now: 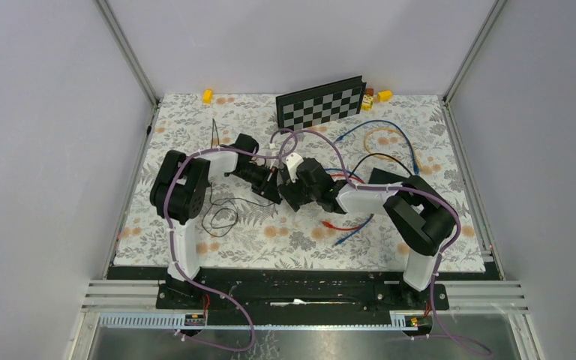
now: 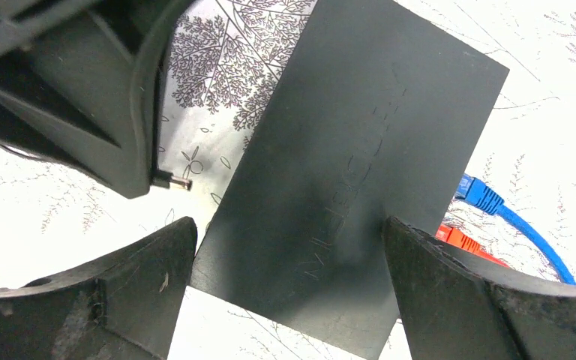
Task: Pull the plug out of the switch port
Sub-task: Pull the connector from the switch port, then place the connector at the corner of the board.
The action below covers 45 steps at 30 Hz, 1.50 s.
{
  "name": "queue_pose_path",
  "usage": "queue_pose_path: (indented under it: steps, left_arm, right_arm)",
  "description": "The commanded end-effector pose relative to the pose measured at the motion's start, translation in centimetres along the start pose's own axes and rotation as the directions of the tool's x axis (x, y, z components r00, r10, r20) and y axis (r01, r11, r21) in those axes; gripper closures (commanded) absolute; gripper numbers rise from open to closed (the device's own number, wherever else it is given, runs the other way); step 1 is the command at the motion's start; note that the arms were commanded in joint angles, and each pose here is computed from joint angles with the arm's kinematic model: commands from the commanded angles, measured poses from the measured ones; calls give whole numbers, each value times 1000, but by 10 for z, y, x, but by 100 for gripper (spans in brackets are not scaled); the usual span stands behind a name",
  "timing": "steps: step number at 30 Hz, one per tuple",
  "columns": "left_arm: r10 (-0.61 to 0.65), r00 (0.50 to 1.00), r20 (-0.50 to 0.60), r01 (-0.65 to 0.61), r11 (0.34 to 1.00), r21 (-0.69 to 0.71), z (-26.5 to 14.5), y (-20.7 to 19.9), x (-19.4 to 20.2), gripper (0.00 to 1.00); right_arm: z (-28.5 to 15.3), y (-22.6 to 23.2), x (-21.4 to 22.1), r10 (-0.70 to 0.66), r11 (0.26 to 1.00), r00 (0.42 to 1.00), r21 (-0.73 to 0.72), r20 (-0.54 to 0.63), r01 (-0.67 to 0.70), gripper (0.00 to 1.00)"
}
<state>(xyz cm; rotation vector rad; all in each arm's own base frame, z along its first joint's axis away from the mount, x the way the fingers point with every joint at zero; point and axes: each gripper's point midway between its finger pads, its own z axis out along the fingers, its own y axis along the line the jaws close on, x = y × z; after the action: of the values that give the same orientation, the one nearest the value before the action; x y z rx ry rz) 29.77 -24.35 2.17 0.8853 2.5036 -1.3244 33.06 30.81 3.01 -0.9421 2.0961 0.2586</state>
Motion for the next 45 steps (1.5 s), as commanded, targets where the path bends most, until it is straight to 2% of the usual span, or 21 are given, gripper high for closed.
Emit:
queue_pose_path:
  steps: [1,8,12,21,25,31,35,39,45]
  left_arm:
    - [79,997,14,-76,985,-156,-15,21,-6,100]
    - [60,998,3,-59,989,-137,-13,21,-3,100]
    - [72,997,15,-69,986,-155,-19,19,-8,100]
    - [120,983,141,-74,952,-297,-80,15,-45,99]
    - [117,971,208,-14,898,-439,-123,36,-58,100]
    - [98,926,365,159,775,-611,-205,86,-85,100]
    - [78,876,476,269,739,-617,-247,110,-107,100]
    - [63,840,540,328,733,-596,-263,125,-133,98]
    - [75,797,599,422,641,-641,-303,167,-161,96]
  right_arm:
    - [4,-25,26,20,997,995,79,-95,-13,0]
    - [3,-25,25,31,998,995,65,-92,-25,0]
    - [-3,-14,11,42,999,998,-13,-55,-42,0]
    - [-41,8,-39,9,983,995,-182,103,10,0]
    - [-52,6,-49,-4,983,990,-179,143,29,0]
    - [-54,6,-52,-6,982,989,-184,150,34,0]
    - [-54,5,-53,-9,983,989,-179,150,36,0]
    - [-54,2,-54,-13,985,988,-169,153,39,0]
    - [-59,-5,-57,-8,987,986,-155,165,34,0]
